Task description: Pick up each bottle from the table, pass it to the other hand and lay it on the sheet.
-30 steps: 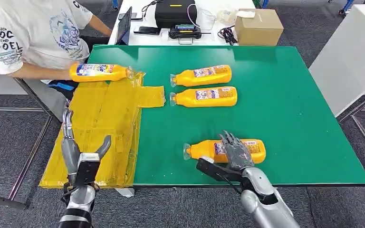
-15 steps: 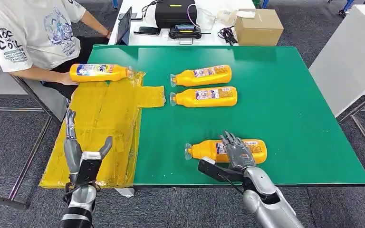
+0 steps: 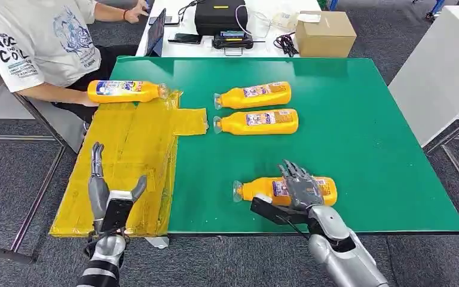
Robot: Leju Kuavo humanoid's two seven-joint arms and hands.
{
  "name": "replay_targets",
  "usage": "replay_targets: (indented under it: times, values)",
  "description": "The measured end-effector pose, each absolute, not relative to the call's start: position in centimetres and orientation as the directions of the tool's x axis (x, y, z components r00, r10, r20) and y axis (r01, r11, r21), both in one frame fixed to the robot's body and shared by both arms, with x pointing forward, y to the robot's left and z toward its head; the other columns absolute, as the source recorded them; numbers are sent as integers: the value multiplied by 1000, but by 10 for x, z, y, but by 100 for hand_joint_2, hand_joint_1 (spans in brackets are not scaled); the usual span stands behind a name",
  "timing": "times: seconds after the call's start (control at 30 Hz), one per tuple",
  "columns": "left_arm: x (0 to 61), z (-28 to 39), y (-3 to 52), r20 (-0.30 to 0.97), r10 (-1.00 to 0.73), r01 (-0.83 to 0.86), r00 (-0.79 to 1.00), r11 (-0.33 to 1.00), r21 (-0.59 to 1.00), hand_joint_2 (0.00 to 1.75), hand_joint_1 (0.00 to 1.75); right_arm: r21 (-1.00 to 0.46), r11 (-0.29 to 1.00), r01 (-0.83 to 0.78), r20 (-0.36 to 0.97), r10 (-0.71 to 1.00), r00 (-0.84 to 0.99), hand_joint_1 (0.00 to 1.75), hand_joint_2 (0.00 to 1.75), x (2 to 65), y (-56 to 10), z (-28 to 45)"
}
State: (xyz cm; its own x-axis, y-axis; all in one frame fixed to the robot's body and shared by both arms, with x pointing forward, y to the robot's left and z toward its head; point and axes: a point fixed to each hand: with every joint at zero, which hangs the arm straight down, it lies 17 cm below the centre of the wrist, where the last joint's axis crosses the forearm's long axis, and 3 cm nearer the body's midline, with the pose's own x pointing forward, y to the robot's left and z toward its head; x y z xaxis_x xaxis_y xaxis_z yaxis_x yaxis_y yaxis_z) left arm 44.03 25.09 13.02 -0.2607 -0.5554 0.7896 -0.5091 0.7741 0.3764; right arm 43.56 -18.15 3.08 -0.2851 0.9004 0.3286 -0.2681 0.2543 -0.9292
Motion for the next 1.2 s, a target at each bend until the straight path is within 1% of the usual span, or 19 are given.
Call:
replay_targets:
  times: [0.47,0.57,0.67,1.2]
  values:
    - [440,116,243,803,-545,-479,-242,787,389,175,0,-943,231,-240,301,899,-317,0,175,438,-174,40]
    - [440,114,242,802,-547,-475,-239,787,394,175,0,-931,229,-284,315,897,-310,0,175,435,-176,32]
    - [440,113,241,801,-548,-472,-239,787,398,175,0,-923,221,-315,319,898,-302,0,175,432,-184,24]
    - [439,107,238,800,-554,-459,-231,787,413,175,0,-918,179,-353,279,925,-256,0,175,419,-227,8]
